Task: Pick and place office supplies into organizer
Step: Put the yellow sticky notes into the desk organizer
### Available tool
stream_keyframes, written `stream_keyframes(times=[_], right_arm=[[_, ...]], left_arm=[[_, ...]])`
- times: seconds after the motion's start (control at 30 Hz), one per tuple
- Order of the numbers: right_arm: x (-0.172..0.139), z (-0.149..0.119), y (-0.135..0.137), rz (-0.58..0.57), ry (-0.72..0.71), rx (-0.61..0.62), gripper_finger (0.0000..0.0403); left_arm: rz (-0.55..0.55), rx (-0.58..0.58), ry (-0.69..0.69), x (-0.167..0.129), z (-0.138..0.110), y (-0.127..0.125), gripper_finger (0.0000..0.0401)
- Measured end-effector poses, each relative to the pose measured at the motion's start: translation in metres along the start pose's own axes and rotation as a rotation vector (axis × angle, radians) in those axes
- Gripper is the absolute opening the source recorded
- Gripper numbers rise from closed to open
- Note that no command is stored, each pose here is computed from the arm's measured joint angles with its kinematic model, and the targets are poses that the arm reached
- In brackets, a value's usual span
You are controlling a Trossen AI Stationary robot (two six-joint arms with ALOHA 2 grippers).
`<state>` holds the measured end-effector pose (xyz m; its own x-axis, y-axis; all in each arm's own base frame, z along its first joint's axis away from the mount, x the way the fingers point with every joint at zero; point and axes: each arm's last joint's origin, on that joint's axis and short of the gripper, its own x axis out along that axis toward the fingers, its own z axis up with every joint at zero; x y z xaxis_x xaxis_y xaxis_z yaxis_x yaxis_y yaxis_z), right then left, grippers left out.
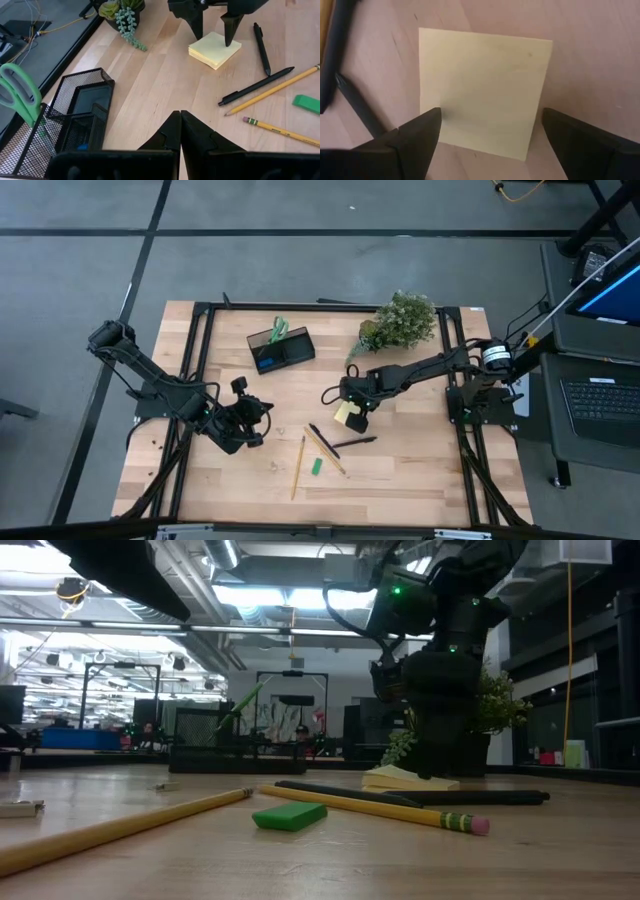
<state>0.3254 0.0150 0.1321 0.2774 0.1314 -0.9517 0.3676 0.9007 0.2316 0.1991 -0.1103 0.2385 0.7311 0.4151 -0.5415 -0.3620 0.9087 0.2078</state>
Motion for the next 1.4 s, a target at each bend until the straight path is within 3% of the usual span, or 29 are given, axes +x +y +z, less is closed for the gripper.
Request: stream_keyframes(times=[0.17, 0.27, 0.97, 1.4], right_arm=[[0.0005, -0.0002, 0.0, -0.002, 0.0, 0.0, 0.0342], [0.0008, -0.0004, -0.0002, -0.006, 0.0, 0.003, 0.0317], [0.0019, -0.0007, 0.0002, 0.009, 0.01, -0.004, 0.0017], [-0.0005, 0.0021, 0.002, 0.006, 0.004, -0.001, 0.0005]], left_arm=[[0.0, 0.0, 0.0, 0.0, 0.0, 0.0, 0.0003], [0.0, 0.001, 0.0, 0.0, 0.0, 0.0, 0.0002], [0.0, 0.001, 0.0, 0.0, 0.0, 0.0, 0.0003], [0.0, 0.001, 0.0, 0.0, 0.0, 0.0, 0.0002]])
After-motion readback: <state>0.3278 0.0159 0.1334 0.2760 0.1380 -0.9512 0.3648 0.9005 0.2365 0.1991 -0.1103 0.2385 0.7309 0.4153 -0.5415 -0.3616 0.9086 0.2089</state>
